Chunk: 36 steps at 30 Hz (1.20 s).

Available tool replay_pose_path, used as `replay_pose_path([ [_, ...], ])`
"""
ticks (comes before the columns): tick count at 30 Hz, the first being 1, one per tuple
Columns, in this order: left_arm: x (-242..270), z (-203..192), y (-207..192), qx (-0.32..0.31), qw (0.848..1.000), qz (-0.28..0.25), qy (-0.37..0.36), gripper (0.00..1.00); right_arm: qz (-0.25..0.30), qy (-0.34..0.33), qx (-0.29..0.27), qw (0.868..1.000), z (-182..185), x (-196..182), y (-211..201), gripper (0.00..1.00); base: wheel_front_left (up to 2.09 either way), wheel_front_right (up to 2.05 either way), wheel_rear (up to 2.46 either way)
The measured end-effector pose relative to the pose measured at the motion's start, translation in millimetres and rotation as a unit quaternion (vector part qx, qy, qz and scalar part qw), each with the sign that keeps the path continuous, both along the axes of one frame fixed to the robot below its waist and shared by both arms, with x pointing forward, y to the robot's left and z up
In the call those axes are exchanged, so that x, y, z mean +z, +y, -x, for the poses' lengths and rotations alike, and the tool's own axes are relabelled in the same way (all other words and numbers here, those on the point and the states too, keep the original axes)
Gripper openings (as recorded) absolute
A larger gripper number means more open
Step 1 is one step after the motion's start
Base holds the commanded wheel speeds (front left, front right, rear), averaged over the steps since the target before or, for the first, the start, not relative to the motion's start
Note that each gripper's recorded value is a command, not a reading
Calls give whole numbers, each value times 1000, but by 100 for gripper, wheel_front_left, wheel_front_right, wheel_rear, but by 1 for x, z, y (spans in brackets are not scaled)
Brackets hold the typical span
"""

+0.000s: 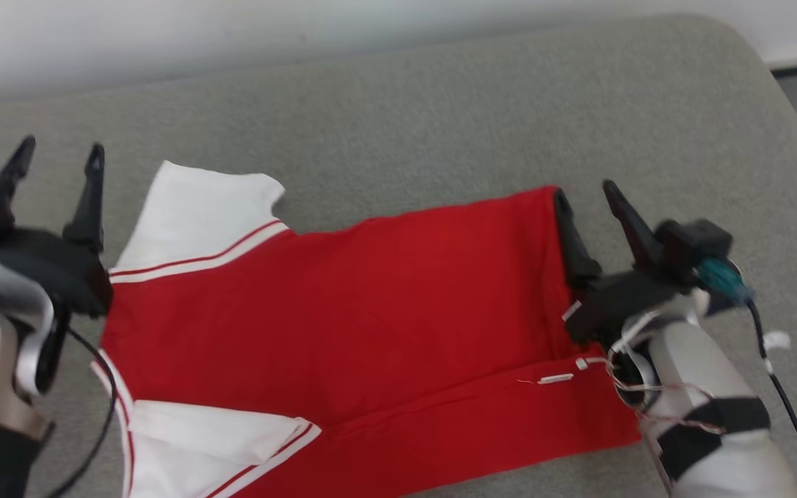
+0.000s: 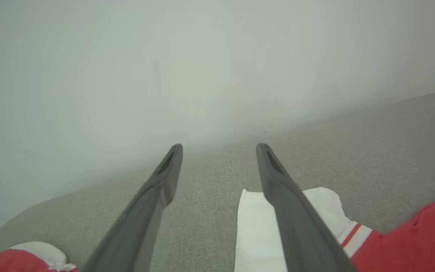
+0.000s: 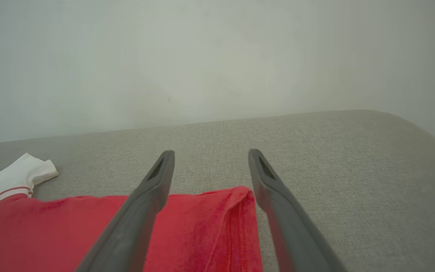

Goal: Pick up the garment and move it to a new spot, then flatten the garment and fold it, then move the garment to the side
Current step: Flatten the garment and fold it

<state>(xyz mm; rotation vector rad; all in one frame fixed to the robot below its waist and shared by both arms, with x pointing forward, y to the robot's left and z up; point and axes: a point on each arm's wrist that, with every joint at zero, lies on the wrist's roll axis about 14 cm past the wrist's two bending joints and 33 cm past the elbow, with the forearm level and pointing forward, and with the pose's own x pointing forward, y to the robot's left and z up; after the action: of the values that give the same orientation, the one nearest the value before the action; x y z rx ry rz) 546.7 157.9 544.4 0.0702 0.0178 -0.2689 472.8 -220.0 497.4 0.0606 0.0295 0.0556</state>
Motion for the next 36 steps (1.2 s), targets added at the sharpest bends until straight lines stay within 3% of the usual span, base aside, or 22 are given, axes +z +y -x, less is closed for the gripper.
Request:
replay_pose_path([
  [8, -49, -57, -27, -32, 995, -14, 96, 100, 13, 49, -10, 999, -28, -27, -12, 100, 0, 0, 0],
  [17, -123, -86, -45, -43, 977, -41, 205, 100, 21, 82, -38, 996, -25, -53, -40, 100, 0, 0, 0],
  [23, -142, -83, -57, -57, 970, -43, 231, 100, 26, 92, -53, 994, -17, -57, -53, 100, 0, 0, 0],
  [36, -146, -75, -47, -43, 960, -32, 275, 100, 19, 90, -31, 995, -21, -55, -37, 100, 0, 0, 0],
])
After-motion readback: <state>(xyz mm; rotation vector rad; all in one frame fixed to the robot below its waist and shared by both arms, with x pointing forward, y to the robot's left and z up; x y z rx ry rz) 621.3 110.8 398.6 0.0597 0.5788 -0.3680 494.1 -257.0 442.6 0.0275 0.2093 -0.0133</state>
